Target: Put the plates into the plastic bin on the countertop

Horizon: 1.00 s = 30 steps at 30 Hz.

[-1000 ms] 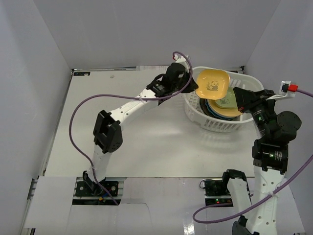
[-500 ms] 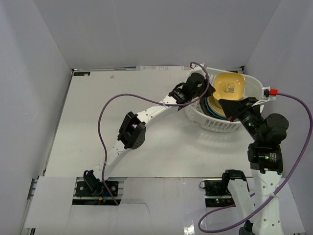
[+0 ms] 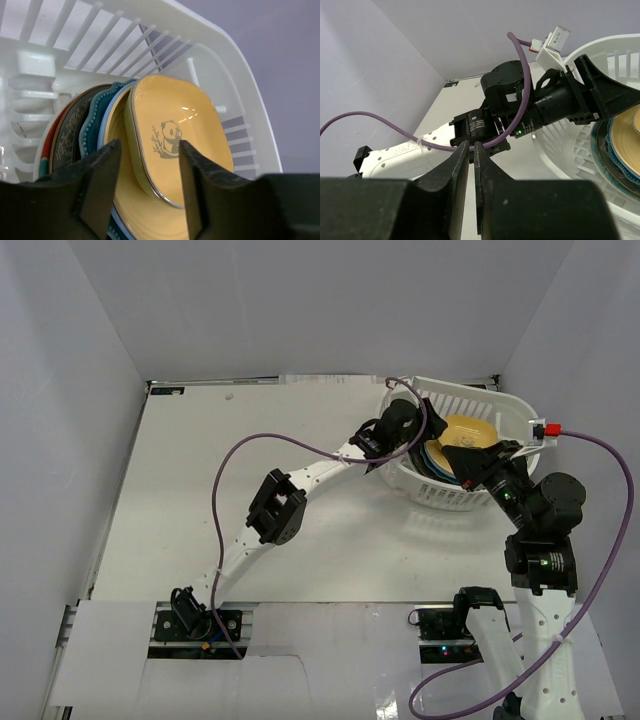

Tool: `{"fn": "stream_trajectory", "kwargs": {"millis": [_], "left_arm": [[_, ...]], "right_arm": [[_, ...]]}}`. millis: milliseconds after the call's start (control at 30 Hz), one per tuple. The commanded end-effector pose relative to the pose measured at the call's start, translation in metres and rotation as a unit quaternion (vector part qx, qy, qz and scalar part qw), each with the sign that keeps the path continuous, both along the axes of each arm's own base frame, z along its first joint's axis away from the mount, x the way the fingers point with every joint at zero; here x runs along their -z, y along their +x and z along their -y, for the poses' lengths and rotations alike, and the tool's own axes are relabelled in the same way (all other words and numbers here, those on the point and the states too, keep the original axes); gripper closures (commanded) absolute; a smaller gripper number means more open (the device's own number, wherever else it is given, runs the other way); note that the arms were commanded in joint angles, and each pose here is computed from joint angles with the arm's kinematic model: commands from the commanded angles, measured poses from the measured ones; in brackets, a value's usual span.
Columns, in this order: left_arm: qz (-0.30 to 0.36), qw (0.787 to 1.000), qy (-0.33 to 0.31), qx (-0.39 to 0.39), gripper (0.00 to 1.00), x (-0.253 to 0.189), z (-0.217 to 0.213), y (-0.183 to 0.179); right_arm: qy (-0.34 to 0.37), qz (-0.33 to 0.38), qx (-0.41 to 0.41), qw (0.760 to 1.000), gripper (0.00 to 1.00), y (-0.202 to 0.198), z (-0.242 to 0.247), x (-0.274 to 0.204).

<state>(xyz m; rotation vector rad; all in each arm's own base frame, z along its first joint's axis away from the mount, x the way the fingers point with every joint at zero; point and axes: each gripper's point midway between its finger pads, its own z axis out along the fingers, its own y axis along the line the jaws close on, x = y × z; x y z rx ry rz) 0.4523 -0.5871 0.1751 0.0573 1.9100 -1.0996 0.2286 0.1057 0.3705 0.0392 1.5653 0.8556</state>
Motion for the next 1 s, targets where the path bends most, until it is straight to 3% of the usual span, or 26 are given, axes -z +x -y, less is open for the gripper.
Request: {"fn": "stream_trajectory", "kwargs": {"millis": [0, 67, 300, 333, 433, 500, 533, 567, 600, 633, 667, 700, 733, 767, 833, 967], "left_arm": [[0.061, 0.996, -0.071, 0.005, 0.36, -0.103, -0.010, -0.009], [0.076, 0.993, -0.085, 0.018, 0.22, -0.126, -0.012, -0.017], [0.168, 0.980, -0.099, 0.043, 0.14, -0.234, -0.056, -0.058], [0.196, 0.974, -0.110, 0.041, 0.14, -0.272, -0.076, -0.073], [0.225, 0.972, -0.057, 0.025, 0.12, -0.273, -0.110, -0.087], [0.231, 0.972, -0.026, -0.010, 0.02, -0.278, -0.154, -0.103], [0.256, 0.966, -0.028, -0.028, 0.02, -0.306, -0.187, -0.121], [0.230, 0.972, 0.016, -0.032, 0.02, -0.266, -0.199, -0.125], [0.225, 0.973, 0.028, -0.040, 0.02, -0.259, -0.215, -0.132], [0.222, 0.973, 0.040, -0.050, 0.02, -0.251, -0.232, -0.140], [0.225, 0.972, 0.037, -0.052, 0.02, -0.259, -0.262, -0.164], [0.200, 0.976, 0.074, -0.050, 0.02, -0.216, -0.276, -0.171], [0.180, 0.976, 0.101, -0.065, 0.02, -0.195, -0.295, -0.177], [0.183, 0.975, 0.090, -0.083, 0.02, -0.202, -0.323, -0.194], [0.146, 0.975, 0.139, -0.098, 0.02, -0.153, -0.355, -0.207], [0.137, 0.976, 0.132, -0.104, 0.02, -0.133, -0.399, -0.243]], "right_arm": [[-0.002, 0.036, 0.001, 0.999, 0.84, -0.007, 0.000, -0.027], [-0.005, 0.042, 0.006, 0.999, 0.81, -0.010, 0.002, -0.033], [-0.008, 0.082, 0.032, 0.996, 0.67, -0.026, 0.009, -0.059], [-0.009, 0.079, 0.034, 0.996, 0.62, -0.026, 0.010, -0.058], [-0.015, 0.083, 0.043, 0.996, 0.50, -0.030, 0.013, -0.054], [-0.022, 0.080, 0.052, 0.995, 0.41, -0.031, 0.016, -0.045], [-0.025, 0.080, 0.055, 0.995, 0.32, -0.031, 0.017, -0.041], [-0.031, 0.071, 0.060, 0.995, 0.27, -0.027, 0.019, -0.028], [-0.035, 0.067, 0.068, 0.995, 0.21, -0.026, 0.021, -0.020], [-0.043, 0.072, 0.074, 0.994, 0.04, -0.028, 0.024, -0.015], [-0.047, 0.068, 0.090, 0.993, 0.10, -0.025, 0.029, -0.007], [-0.050, 0.056, 0.098, 0.992, 0.10, -0.022, 0.032, 0.009], [-0.058, 0.050, 0.109, 0.991, 0.10, -0.019, 0.036, 0.016], [-0.066, 0.044, 0.111, 0.991, 0.10, -0.019, 0.037, 0.023], [-0.086, 0.028, 0.108, 0.990, 0.10, -0.018, 0.038, 0.041], [-0.093, 0.019, 0.104, 0.990, 0.10, -0.019, 0.037, 0.056]]}}
